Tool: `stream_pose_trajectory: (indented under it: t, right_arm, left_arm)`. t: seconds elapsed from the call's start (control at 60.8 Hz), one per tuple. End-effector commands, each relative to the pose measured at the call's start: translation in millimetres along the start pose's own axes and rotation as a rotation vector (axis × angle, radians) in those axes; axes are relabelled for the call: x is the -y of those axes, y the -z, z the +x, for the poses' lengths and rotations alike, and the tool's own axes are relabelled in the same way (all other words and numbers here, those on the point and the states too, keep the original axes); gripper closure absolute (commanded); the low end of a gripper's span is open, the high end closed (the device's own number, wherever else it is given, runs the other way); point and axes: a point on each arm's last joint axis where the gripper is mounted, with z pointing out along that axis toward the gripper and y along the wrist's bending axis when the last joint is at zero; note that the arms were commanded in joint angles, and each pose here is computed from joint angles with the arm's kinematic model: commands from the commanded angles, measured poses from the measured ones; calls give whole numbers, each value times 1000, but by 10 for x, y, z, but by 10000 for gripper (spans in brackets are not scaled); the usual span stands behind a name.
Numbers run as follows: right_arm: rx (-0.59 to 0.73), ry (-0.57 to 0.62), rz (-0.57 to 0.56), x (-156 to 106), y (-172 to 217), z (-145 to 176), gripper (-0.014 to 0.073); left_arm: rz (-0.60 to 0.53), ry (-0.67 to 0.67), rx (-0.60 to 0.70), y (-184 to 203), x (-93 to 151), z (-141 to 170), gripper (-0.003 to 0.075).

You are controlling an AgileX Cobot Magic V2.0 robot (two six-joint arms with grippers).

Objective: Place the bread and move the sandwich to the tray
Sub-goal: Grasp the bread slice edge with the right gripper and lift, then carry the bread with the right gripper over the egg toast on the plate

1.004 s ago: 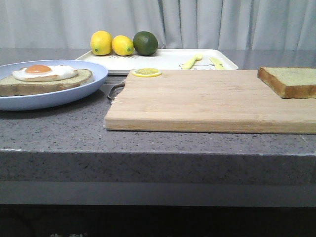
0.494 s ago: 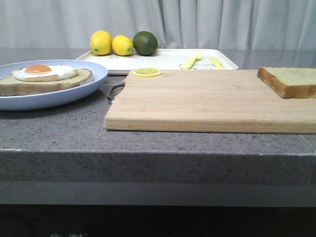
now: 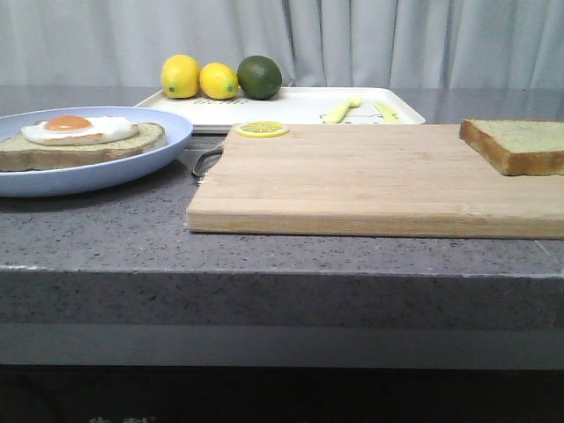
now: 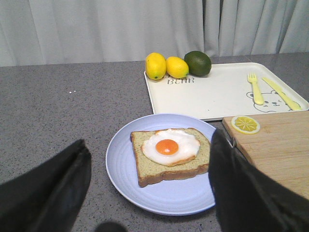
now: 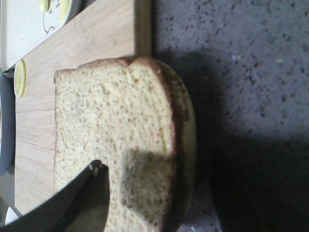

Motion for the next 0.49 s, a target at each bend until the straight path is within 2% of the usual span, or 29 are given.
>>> stream_pose_trajectory:
  t: [0.0, 0.115, 0.247, 0.477]
  right_arm:
    - [15, 55, -141, -264, 109, -27, 227]
    - [36, 52, -182, -314, 124, -44, 357]
    - [50, 60, -187, -357, 152, -52, 443]
    - [132, 101, -216, -701, 351, -27, 466]
  left_arm:
    - [15, -7, 91, 5, 14, -140, 225]
    - [15, -7, 93, 5, 14, -141, 225]
    - [16, -7, 101, 5, 15, -148, 225]
    - [16, -7, 103, 6, 15, -150, 225]
